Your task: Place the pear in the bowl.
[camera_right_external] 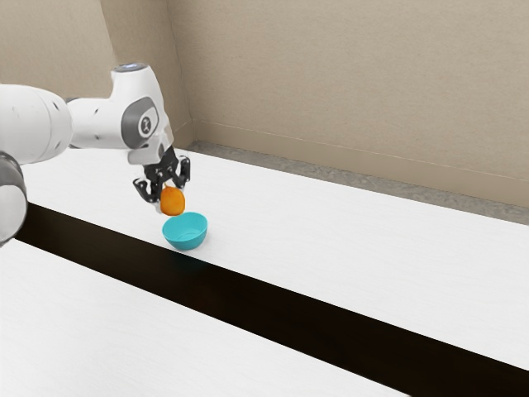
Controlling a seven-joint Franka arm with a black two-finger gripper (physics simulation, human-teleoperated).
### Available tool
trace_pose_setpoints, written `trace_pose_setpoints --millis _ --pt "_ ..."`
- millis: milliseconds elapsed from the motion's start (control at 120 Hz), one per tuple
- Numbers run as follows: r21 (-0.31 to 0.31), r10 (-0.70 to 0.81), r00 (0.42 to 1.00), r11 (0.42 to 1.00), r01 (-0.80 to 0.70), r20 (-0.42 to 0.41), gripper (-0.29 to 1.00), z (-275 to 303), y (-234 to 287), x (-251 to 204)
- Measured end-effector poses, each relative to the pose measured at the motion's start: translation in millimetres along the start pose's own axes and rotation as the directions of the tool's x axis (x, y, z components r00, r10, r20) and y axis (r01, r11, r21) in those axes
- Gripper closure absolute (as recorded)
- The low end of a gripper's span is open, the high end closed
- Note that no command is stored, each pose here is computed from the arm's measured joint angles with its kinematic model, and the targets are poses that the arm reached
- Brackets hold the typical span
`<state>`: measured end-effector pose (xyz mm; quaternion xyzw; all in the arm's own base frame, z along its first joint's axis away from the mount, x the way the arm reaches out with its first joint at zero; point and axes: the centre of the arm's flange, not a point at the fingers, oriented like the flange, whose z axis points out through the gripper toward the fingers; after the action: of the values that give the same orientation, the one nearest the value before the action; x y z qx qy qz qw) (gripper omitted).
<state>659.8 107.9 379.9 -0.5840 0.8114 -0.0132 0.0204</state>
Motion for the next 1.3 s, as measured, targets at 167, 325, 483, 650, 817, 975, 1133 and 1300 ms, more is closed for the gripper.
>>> trace_pose_setpoints --millis 167,325,483,650,817,975,1133,1300 --pt "-0.046 0.021 1.0 0.999 -0.021 0.003 0.48 41.8 -18.4 -4.0" --pt "-0.071 0.022 1.0 0.997 -0.022 0.003 0.35 61.6 -20.4 -10.3" --pt "-0.083 0.025 1.0 0.996 -0.024 0.004 0.17 63.8 -19.9 -10.0" --pt "-0.041 0.026 1.0 0.999 -0.025 0.004 0.08 26.4 -23.5 0.8" --pt "-0.013 0.014 0.999 1.0 -0.014 -0.031 0.04 -78.6 -6.0 56.8" --pt "-0.027 -0.005 1.0 1.0 0.005 -0.02 0.02 -161.1 16.9 112.5" --pt "0.002 -0.094 0.996 0.996 0.094 0.012 0.01 -225.7 37.2 147.3" --pt "-0.016 -0.208 0.978 0.978 0.208 0.022 0.0 -234.5 37.7 176.6"
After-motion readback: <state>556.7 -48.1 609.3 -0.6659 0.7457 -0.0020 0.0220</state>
